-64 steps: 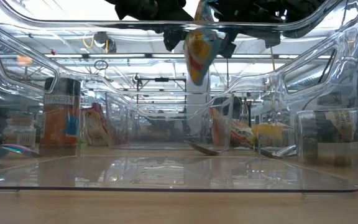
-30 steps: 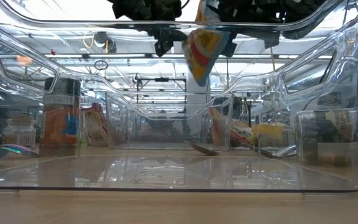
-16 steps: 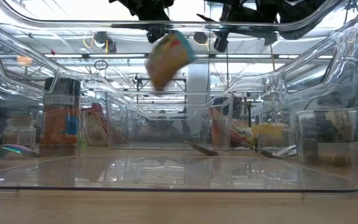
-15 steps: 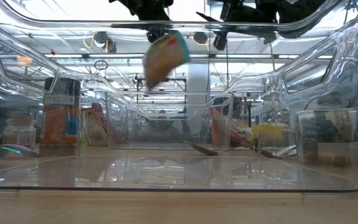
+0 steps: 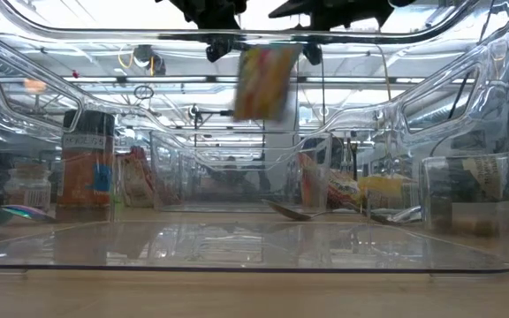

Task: Pick & Place Food Item
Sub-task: Put the blue noodle pack into the middle transparent bin

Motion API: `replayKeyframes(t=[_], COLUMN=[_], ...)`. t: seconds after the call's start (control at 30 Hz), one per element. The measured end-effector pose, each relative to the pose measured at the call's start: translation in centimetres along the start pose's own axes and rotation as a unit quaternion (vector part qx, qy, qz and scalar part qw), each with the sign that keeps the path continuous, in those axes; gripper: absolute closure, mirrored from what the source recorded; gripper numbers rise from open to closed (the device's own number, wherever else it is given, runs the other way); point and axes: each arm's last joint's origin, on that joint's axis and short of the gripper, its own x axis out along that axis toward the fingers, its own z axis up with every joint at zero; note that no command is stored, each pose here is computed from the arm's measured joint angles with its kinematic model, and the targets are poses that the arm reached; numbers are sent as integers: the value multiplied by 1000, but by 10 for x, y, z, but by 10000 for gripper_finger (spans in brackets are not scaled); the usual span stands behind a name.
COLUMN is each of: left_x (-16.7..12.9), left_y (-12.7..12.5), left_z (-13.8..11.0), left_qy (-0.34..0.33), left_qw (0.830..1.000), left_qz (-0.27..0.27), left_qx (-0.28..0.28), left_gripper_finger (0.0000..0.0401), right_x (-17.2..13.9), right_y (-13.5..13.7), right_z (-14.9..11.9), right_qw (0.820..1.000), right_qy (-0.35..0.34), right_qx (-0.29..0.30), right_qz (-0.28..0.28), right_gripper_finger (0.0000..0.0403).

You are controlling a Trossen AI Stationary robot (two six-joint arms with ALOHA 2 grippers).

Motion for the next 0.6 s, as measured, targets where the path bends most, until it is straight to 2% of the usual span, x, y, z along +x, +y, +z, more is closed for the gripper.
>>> replayKeyframes(t=[0.13, 0.4, 0.6], left_x=[0, 0, 0], left_y=[0, 1, 1], left_z=[2, 6, 7], left_qy=[-11, -26, -36], left_qw=[1000, 1000, 999], left_qz=[2, 7, 7], left_qx=[2, -13, -20], left_gripper_finger=[401, 401, 401], right_x=[6, 17, 26], right_y=[9, 16, 19], right_z=[-6, -20, -27], right_qw=[1000, 995, 993], right_qy=[11, 14, 24], right_qx=[-6, -35, -39], right_qz=[6, -93, -106], right_gripper_finger=[238, 238, 238])
